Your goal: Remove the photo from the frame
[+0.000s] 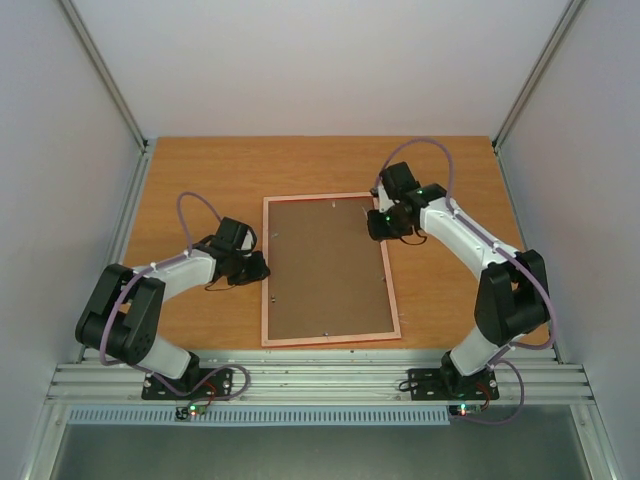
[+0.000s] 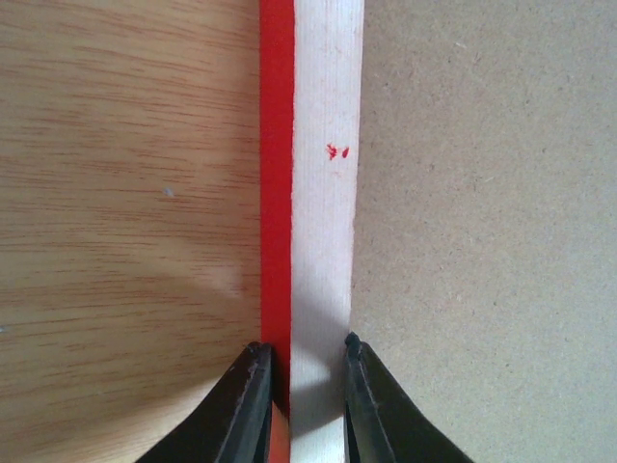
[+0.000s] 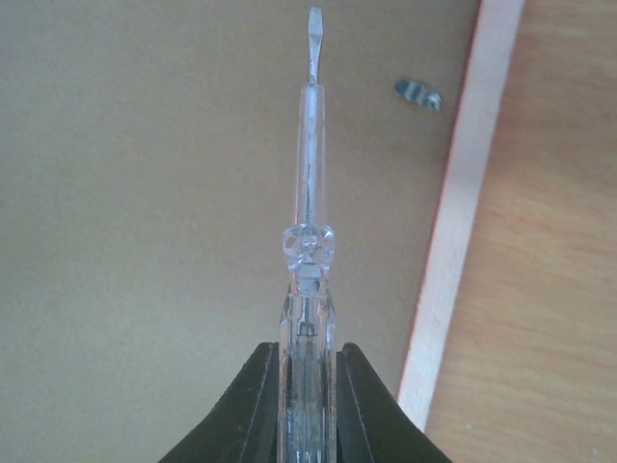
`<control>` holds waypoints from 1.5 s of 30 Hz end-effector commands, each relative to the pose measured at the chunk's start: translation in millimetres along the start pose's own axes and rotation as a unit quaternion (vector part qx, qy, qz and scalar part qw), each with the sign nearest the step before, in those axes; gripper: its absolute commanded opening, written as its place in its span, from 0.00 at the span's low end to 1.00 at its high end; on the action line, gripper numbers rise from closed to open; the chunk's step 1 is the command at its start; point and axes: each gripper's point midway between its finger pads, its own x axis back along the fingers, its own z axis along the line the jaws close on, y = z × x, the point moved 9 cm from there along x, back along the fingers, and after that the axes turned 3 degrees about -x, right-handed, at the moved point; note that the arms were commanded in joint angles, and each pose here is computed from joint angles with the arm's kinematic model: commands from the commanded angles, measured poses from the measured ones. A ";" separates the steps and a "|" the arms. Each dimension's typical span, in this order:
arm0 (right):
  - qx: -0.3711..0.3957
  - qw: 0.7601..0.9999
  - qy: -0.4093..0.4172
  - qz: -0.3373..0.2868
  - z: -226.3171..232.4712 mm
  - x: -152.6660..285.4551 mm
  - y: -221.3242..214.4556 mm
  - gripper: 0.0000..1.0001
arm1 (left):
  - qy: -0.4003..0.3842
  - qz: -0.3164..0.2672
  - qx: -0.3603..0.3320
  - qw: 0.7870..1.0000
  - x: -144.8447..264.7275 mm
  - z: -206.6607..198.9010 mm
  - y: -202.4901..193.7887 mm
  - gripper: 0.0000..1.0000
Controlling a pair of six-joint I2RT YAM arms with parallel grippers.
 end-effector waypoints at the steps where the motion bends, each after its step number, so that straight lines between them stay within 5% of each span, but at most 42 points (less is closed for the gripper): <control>1: -0.028 0.999 -0.021 0.038 -12.9 -1.3 -15.3 0.01 | -0.019 -0.003 -0.009 1.000 -0.9 -3.2 -2.8 0.19; 13: -0.098 0.984 -0.018 0.149 -19.3 11.7 -79.2 0.01 | -0.021 -0.020 -0.021 0.999 -5.4 -1.7 -0.2 0.19; 22: -0.113 0.980 -0.026 0.163 -14.2 31.5 -126.5 0.01 | -0.023 -0.027 -0.011 0.999 -5.1 -0.9 -1.1 0.19; 45: -0.099 0.976 -0.071 0.178 -9.9 10.0 -124.8 0.01 | -0.015 -0.032 -0.014 0.999 -2.2 2.0 -4.8 0.19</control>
